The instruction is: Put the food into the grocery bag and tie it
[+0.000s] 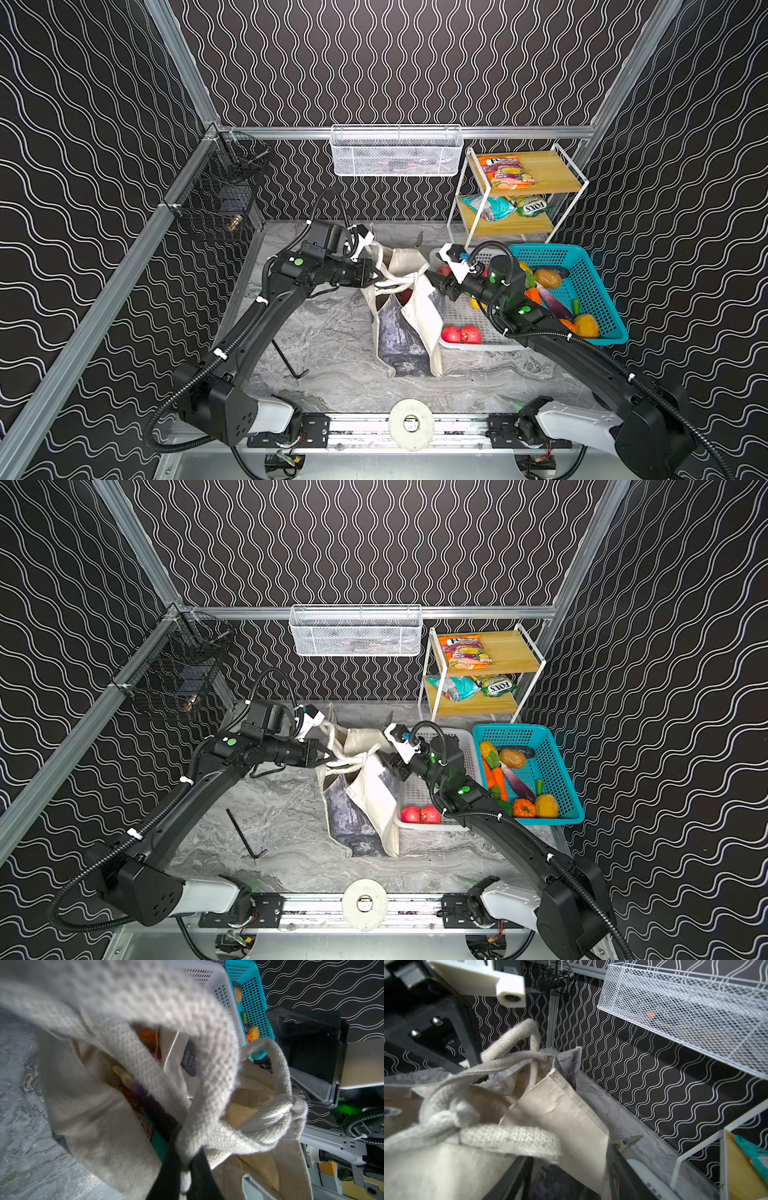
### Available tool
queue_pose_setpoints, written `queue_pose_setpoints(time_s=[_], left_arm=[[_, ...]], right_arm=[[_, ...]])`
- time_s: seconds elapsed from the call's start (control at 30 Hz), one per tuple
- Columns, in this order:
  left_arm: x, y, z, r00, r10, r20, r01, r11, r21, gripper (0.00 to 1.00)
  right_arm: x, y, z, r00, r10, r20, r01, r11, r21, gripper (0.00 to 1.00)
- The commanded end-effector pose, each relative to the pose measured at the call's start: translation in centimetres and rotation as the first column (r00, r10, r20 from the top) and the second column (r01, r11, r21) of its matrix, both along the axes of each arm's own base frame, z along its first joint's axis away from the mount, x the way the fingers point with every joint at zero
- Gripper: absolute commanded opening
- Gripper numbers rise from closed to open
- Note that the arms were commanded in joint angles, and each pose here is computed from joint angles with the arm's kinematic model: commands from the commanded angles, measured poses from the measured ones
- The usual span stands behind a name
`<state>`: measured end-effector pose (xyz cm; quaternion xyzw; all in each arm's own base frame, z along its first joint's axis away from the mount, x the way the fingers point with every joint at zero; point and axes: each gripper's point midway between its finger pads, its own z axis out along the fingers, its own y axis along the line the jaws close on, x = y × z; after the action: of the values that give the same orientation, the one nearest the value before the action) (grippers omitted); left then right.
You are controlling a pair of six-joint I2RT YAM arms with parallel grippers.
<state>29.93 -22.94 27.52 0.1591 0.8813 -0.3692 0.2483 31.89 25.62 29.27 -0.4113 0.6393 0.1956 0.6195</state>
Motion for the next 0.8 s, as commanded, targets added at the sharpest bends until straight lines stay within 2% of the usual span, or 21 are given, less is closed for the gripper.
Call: queue_pose_setpoints(time_s=[0.0, 0.23, 0.43, 0.77], left_arm=[[-0.1, -0.2, 0.1, 1.000, -0.013, 0.005, 0.013, 1.000, -0.003, 0.00], [-0.1, -0.2, -0.1, 1.000, -0.014, 0.001, 0.014, 1.000, -0.003, 0.00], [0.0, -0.3, 0.1, 1.000, -0.018, 0.003, 0.018, 1.000, -0.005, 0.00], [0.1, -0.4, 0.0, 1.000, -0.021, 0.003, 0.021, 1.000, -0.008, 0.00]], right_arm=[[-1.1, 0.8, 0.5, 0.986, 0.098, 0.133, -0.083, 0.989, -0.119, 0.58], [-2.5, 2.5, 1.0, 0.943, 0.234, 0.237, -0.174, 0.953, -0.249, 0.52], [-3.2, 4.1, 0.1, 0.916, 0.335, 0.221, -0.250, 0.906, -0.341, 0.43], [-4.3, 6.4, 0.3, 0.867, 0.420, 0.268, -0.290, 0.862, -0.416, 0.45]])
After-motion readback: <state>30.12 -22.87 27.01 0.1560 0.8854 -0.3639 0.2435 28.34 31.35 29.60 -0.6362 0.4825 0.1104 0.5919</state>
